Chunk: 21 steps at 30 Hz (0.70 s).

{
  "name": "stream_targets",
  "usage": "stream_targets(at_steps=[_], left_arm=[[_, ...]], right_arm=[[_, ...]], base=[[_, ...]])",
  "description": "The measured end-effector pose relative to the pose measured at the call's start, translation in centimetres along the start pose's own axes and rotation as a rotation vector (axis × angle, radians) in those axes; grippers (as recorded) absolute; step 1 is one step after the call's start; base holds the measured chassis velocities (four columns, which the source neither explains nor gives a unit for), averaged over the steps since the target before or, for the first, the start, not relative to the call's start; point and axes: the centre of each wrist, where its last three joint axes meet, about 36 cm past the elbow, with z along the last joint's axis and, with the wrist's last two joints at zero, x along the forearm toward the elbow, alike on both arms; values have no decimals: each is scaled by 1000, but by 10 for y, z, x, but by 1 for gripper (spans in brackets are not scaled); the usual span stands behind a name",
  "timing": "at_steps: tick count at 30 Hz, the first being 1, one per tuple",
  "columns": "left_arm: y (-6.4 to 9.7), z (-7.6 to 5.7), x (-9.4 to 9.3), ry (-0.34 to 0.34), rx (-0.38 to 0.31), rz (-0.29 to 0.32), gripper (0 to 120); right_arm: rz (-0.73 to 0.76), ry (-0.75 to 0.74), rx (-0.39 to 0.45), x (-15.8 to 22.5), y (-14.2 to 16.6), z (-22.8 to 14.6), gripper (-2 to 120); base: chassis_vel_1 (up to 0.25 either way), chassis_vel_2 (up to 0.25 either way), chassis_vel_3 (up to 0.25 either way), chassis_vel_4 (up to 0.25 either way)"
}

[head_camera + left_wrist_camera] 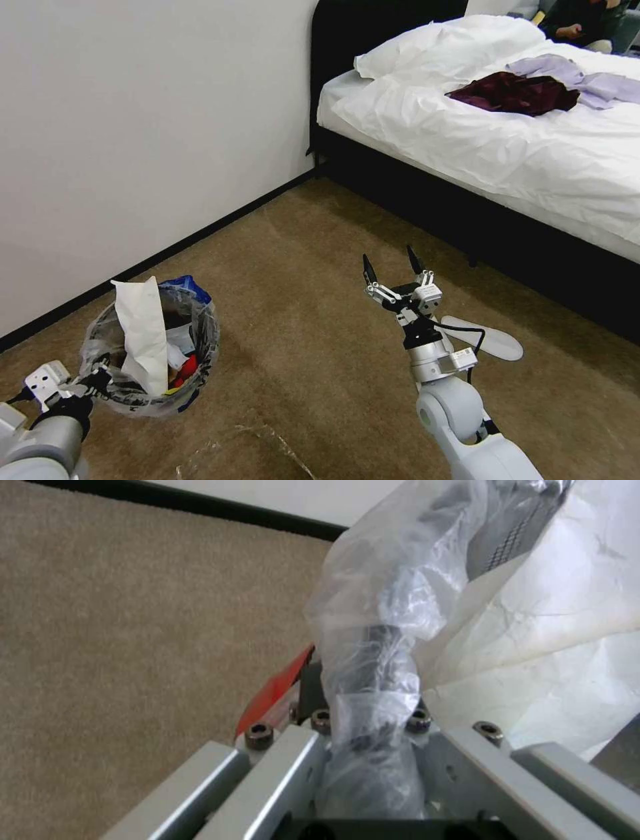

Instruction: Pick up the trash bin and place the garbage on the floor into it.

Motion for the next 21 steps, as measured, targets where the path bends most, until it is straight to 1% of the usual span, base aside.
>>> stream_targets(at_steps=[7, 13, 19, 21], left_arm=[[0, 1, -1, 3, 1, -1, 1], [0, 1, -3, 3, 4, 2, 1], [0, 2, -5, 8, 3, 9, 1], [-1, 3, -5, 10, 2, 18, 1]], right_arm=[[1, -1, 3, -2, 1, 1, 100], [9, -6, 6, -2, 0, 1, 100], [0, -34, -16, 1, -4, -3, 100], [24, -63, -25, 1, -9, -10, 100]], base=[[-16, 17, 23, -18], [-54, 59, 45, -49], [0, 0, 0, 0], [0, 0, 0, 0]])
